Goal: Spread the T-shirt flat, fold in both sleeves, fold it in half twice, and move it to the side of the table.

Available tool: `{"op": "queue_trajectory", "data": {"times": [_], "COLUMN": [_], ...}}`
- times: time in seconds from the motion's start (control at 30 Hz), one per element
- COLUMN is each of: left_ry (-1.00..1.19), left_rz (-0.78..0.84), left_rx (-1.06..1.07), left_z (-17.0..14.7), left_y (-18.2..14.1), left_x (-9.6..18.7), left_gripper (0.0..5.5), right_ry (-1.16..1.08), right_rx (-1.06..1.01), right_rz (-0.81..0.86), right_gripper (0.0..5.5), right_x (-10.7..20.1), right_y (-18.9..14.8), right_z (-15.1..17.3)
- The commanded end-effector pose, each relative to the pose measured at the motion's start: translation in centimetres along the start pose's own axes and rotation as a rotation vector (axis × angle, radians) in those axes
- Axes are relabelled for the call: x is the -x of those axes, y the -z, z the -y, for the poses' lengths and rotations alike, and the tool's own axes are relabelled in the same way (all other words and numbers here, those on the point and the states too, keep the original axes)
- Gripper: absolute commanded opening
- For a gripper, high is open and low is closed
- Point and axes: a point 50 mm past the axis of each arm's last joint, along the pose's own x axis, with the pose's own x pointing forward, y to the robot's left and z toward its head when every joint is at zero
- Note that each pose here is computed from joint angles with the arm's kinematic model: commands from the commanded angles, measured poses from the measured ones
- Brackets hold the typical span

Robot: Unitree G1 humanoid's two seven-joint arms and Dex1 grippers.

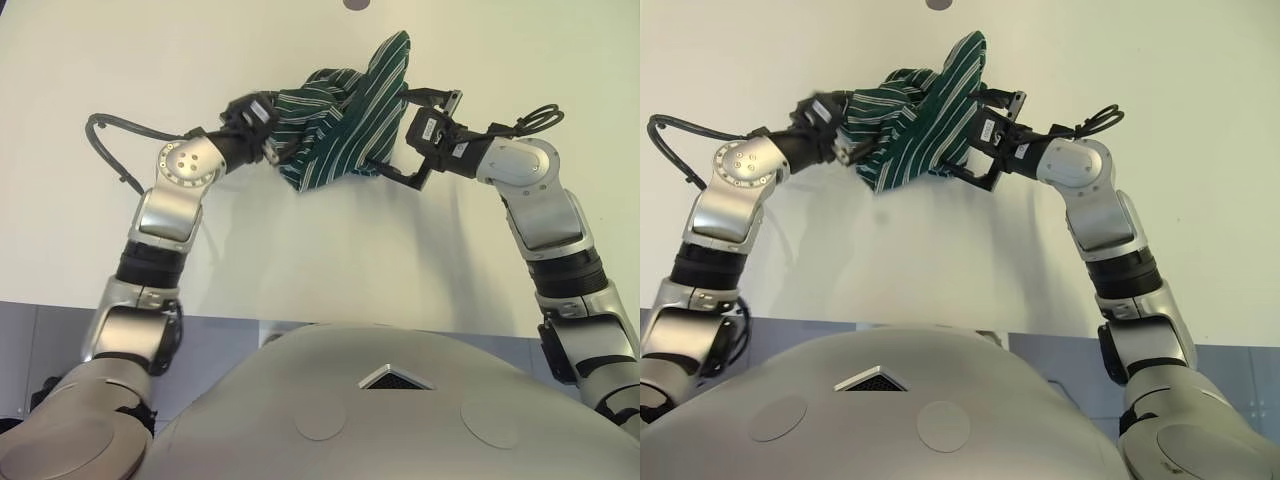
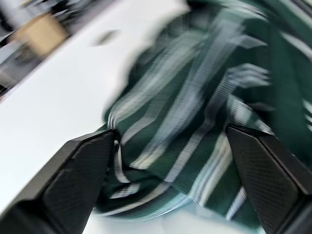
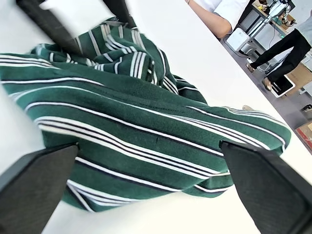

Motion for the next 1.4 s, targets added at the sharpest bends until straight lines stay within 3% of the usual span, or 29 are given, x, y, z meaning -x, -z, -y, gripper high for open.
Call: {"op": "queue_trajectory", "data": {"times": [0.03, 0.27, 0.43, 0.57, 0.77, 1.03, 1.1, 1.23, 1.4], "left_ry": [0.319, 0.264, 0.295, 0.292, 0.238, 0.238, 0.236, 0.235, 0.234], "left_rz": [-0.141, -0.221, -0.236, -0.231, -0.339, -0.428, -0.417, -0.395, -0.376], "left_rx": [-0.182, -0.261, -0.278, -0.274, -0.311, -0.326, -0.322, -0.325, -0.319], "left_z": [3.2, 0.8, 1.0, 1.3, 0.6, 1.4, 1.4, 1.3, 1.5], "left_y": [2.4, 3.7, 4.2, 4.5, 6.3, 8.6, 8.5, 8.1, 7.9], "left_x": [2.4, 3.1, 3.1, 2.7, 3.0, 3.2, 3.1, 2.7, 2.3], "left_gripper": [4.15, 4.15, 4.15, 4.15, 4.15, 4.15, 4.15, 4.15, 4.15], "right_ry": [0.075, 0.182, 0.247, 0.14, -0.11, -0.452, -0.396, -0.107, 0.029], "right_rx": [-0.019, -0.016, 0.124, 0.303, 0.359, 0.287, 0.26, 0.157, 0.13], "right_rz": [0.07, 0.186, 0.053, -0.043, 0.015, 0.055, 0.077, 0.147, 0.038], "right_gripper": [5.37, 5.37, 5.37, 5.37, 5.37, 5.37, 5.37, 5.37, 5.37], "right_x": [0.0, -1.9, -5.5, -6.5, -3.2, 1.8, 1.5, 0.7, -0.9], "right_y": [-1.5, -4.8, -2.8, -1.1, -2.0, -2.5, -2.9, -4.7, -2.4], "right_z": [1.6, 4.7, 6.0, 5.5, 4.3, -1.0, -0.6, 4.2, 7.2]}}
